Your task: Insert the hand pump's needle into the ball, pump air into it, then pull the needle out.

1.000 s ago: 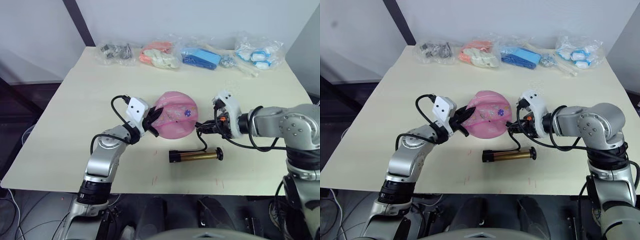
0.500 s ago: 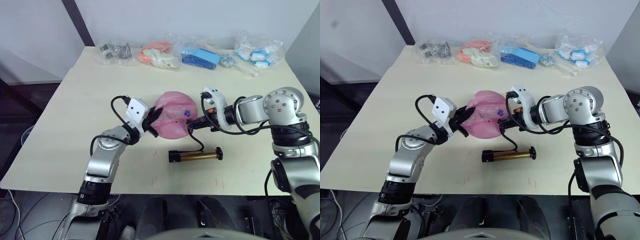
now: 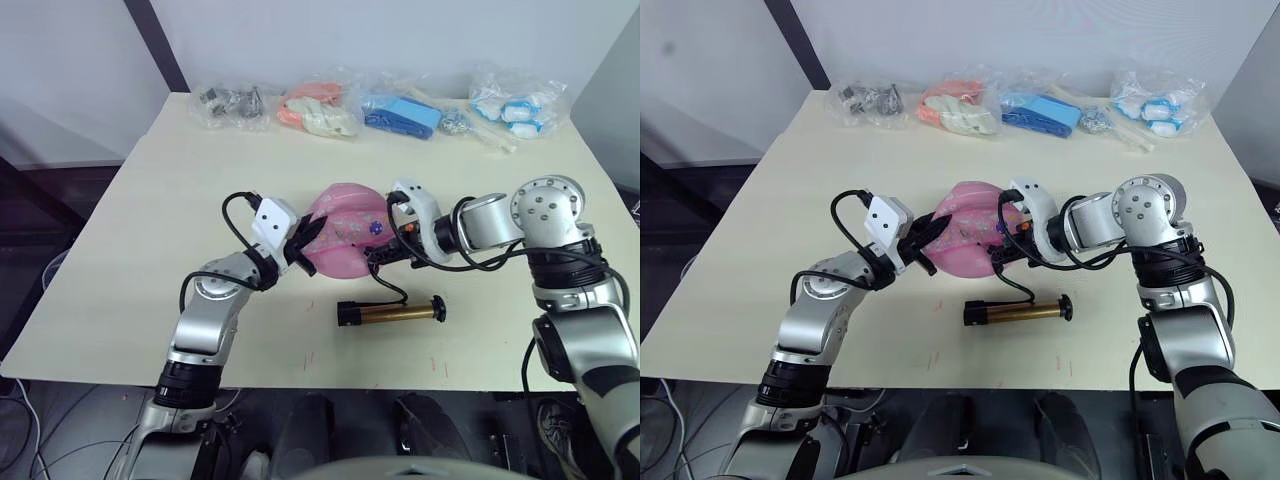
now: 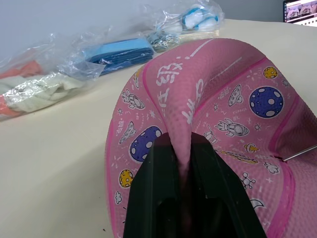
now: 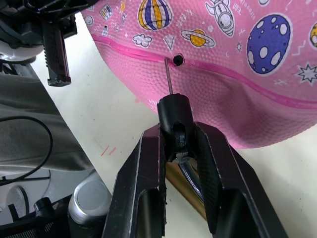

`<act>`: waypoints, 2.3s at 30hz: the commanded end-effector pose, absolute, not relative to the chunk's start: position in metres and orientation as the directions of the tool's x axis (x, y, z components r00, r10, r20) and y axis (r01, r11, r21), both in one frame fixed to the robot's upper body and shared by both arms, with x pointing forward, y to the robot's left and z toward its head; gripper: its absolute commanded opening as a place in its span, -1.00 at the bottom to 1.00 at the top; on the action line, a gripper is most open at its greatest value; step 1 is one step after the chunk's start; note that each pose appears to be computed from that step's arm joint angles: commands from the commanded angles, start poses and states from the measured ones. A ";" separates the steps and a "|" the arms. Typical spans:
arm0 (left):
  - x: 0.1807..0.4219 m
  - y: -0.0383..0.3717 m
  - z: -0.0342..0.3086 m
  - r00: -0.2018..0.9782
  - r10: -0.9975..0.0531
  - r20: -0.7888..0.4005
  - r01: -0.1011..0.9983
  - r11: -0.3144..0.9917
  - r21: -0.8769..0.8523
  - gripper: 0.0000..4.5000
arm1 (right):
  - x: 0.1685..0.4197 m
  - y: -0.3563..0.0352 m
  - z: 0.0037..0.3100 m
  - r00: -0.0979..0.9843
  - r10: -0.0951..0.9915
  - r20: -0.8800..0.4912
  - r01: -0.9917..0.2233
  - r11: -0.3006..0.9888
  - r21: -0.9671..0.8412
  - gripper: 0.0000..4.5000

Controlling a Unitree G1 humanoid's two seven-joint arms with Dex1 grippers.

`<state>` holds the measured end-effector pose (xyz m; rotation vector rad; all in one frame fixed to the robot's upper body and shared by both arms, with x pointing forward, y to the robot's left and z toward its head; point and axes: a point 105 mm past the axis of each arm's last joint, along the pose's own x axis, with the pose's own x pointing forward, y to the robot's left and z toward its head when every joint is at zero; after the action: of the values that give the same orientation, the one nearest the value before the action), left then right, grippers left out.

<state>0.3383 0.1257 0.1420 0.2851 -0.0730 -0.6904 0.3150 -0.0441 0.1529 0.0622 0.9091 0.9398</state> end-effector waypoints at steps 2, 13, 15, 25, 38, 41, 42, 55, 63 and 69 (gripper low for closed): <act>0.335 0.122 0.136 0.752 -0.658 -0.046 0.640 0.711 0.291 -0.99 | 0.314 -0.043 0.156 0.255 0.719 -0.647 -0.675 0.611 0.413 -0.84; 0.336 0.124 0.134 0.752 -0.657 -0.051 0.639 0.708 0.300 -0.99 | 0.316 -0.048 0.155 0.263 0.708 -0.655 -0.662 0.627 0.411 -0.84; 0.335 0.123 0.134 0.748 -0.662 -0.050 0.643 0.704 0.302 -0.99 | 0.316 -0.047 0.155 0.261 0.709 -0.655 -0.664 0.624 0.412 -0.84; 0.333 0.119 0.135 0.732 -0.680 -0.046 0.655 0.683 0.324 -0.99 | 0.314 -0.042 0.155 0.252 0.711 -0.657 -0.677 0.614 0.406 -0.84; 0.333 0.119 0.135 0.725 -0.687 -0.052 0.657 0.667 0.351 -0.99 | 0.311 -0.040 0.152 0.229 0.699 -0.678 -0.698 0.603 0.386 -0.84; 0.333 0.119 0.136 0.722 -0.690 -0.052 0.656 0.660 0.366 -0.99 | 0.311 -0.041 0.151 0.223 0.692 -0.686 -0.700 0.604 0.381 -0.84; 0.333 0.119 0.136 0.722 -0.690 -0.051 0.656 0.658 0.370 -0.99 | 0.311 -0.041 0.151 0.222 0.690 -0.689 -0.699 0.605 0.381 -0.84; 0.331 0.119 0.127 0.699 -0.712 -0.072 0.672 0.619 0.407 -0.99 | 0.313 -0.037 0.149 0.164 0.652 -0.740 -0.688 0.613 0.388 -0.84; 0.330 0.119 0.123 0.695 -0.715 -0.073 0.678 0.619 0.396 -0.99 | 0.319 -0.036 0.153 0.153 0.601 -0.784 -0.683 0.638 0.356 -0.84; 0.329 0.118 0.119 0.690 -0.720 -0.078 0.685 0.614 0.393 -0.99 | 0.323 -0.032 0.164 0.139 0.588 -0.797 -0.685 0.638 0.352 -0.84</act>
<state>0.3342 0.1249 0.1367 0.4137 -0.1474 -0.7587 0.3237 -0.0355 0.1569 -0.0918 1.0987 0.9071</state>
